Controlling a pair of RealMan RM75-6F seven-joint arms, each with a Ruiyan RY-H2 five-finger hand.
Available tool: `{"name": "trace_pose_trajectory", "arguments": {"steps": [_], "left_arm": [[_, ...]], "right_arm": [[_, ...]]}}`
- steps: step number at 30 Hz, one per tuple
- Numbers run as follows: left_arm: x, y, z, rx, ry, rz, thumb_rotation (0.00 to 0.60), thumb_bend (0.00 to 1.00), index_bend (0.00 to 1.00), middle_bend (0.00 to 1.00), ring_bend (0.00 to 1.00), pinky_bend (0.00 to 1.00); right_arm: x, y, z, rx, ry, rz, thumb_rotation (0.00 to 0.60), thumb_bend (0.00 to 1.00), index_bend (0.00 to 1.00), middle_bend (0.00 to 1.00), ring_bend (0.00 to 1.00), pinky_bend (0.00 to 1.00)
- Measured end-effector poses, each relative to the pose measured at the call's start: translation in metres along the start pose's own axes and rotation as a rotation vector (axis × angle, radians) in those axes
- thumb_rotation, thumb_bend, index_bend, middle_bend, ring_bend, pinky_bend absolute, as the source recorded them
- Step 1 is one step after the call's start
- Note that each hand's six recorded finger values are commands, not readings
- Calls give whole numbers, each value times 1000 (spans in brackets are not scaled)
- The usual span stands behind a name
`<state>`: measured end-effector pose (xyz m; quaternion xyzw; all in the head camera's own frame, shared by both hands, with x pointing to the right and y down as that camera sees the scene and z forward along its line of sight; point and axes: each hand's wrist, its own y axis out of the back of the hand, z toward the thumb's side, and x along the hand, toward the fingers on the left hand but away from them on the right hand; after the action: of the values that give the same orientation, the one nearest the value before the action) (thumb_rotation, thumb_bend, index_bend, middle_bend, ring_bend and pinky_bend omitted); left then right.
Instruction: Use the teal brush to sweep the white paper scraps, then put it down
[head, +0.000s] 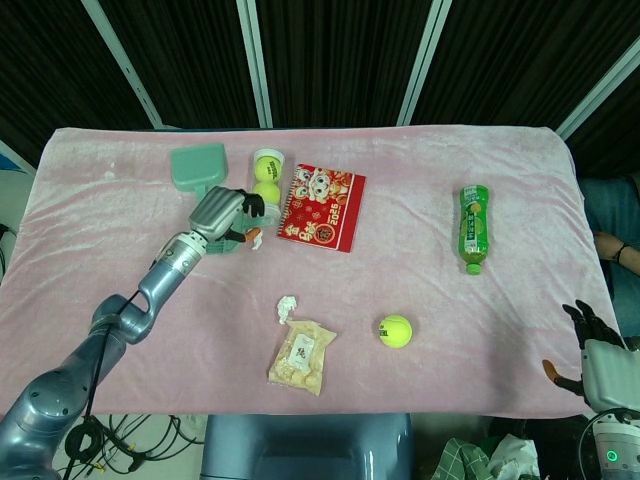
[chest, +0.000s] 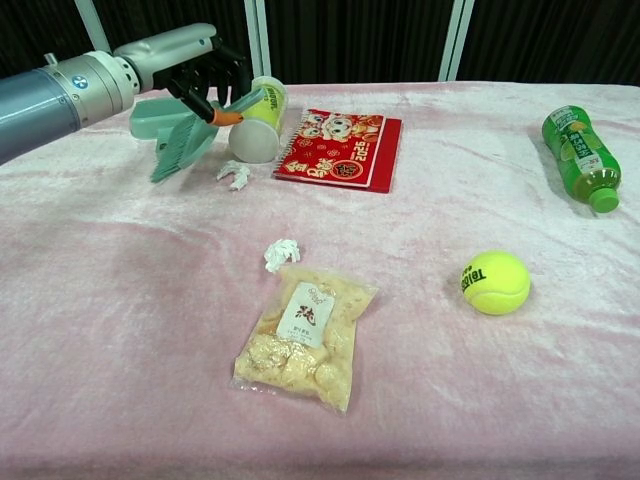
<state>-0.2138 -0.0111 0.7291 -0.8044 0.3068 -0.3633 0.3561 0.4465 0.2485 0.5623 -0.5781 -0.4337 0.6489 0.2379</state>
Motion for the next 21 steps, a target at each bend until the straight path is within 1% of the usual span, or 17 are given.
{"name": "trace_pose_trajectory", "arguments": {"steps": [3,7,15,18,21], "left_arm": [[1,-9,7,-40,-12,-6,600,421,824,759,471,603],[2,-14,11,-102,-15,5,600,421,827,760,473,611],[6,-22,23,-270,-12,60,600,421,837,770,483,625],[6,-27,26,-299,-10,64,600,421,840,771,485,627],[6,-33,26,-306,-3,54,600,421,841,772,486,629]], "right_arm": [[0,0,0,0,-3,-2,600,178,157,63,144,182],[1,1,-1,-2,-8,-8,600,183,157,63,144,182],[2,2,-2,-6,-16,-12,600,184,157,63,144,182],[2,2,-2,-9,-18,-14,600,184,157,64,144,182],[2,3,-3,-13,-21,-17,600,185,157,63,144,182]]}}
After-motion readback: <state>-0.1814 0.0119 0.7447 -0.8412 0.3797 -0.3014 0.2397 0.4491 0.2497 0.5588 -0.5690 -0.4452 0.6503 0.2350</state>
